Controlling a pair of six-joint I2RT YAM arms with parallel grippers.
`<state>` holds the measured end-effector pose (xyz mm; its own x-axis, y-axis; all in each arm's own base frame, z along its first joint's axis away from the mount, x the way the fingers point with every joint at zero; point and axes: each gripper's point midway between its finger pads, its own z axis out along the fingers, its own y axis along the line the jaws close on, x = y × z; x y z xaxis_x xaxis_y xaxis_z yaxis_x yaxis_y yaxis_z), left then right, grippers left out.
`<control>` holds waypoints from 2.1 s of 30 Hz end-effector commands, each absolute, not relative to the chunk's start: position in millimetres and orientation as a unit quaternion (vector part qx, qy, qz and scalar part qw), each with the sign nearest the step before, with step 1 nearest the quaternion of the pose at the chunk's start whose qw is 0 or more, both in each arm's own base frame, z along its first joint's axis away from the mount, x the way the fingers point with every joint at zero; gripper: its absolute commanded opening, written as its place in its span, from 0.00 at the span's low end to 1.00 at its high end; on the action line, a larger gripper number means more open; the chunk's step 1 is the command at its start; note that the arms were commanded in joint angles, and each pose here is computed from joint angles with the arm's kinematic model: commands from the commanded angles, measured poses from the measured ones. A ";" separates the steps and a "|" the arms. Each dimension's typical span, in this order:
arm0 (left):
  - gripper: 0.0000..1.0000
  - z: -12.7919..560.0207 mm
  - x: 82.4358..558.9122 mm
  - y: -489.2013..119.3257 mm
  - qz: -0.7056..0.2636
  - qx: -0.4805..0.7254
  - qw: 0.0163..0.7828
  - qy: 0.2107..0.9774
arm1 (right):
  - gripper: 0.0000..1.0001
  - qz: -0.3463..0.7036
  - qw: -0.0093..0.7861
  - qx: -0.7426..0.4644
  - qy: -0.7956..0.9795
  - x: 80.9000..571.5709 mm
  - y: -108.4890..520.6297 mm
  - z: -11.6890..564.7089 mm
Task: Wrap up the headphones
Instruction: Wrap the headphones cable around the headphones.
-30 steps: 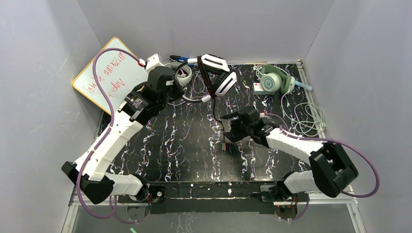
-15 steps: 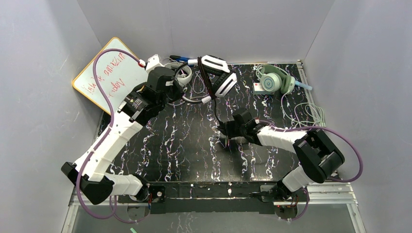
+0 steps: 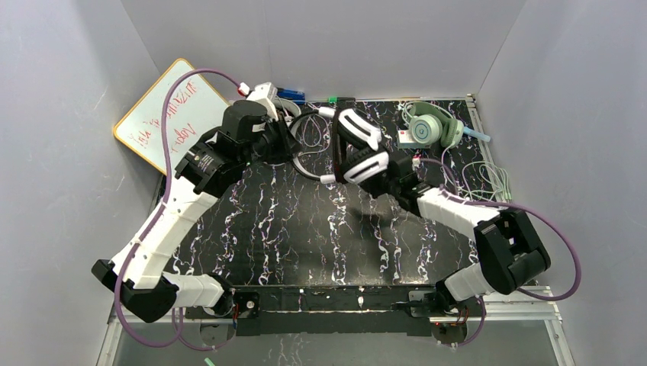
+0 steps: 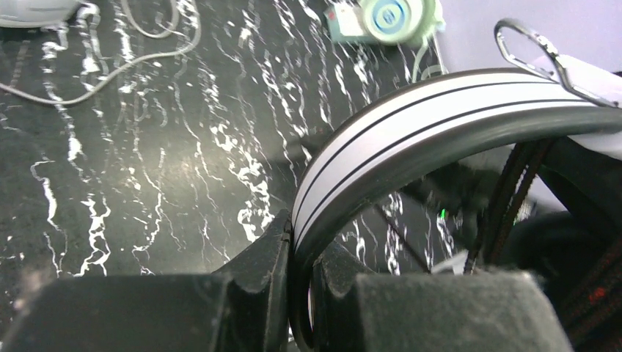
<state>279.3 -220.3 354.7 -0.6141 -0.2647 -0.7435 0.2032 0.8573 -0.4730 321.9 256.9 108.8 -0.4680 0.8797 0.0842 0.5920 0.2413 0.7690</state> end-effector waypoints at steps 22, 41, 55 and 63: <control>0.00 222.3 240.0 -253.8 -0.195 0.236 0.320 0.896 | 0.01 0.534 0.505 -0.042 0.677 340.8 257.5 361.2; 0.00 204.4 233.4 -290.3 -0.263 0.203 0.262 0.906 | 0.04 0.587 0.509 -0.182 0.603 287.9 278.1 384.0; 0.00 190.7 243.7 -299.2 -0.257 0.152 0.242 0.923 | 0.14 0.634 0.441 -0.347 0.532 215.9 290.6 365.8; 0.00 202.1 255.8 -284.8 -0.227 0.134 0.287 0.921 | 0.19 0.626 0.368 -0.424 0.541 190.3 292.8 343.4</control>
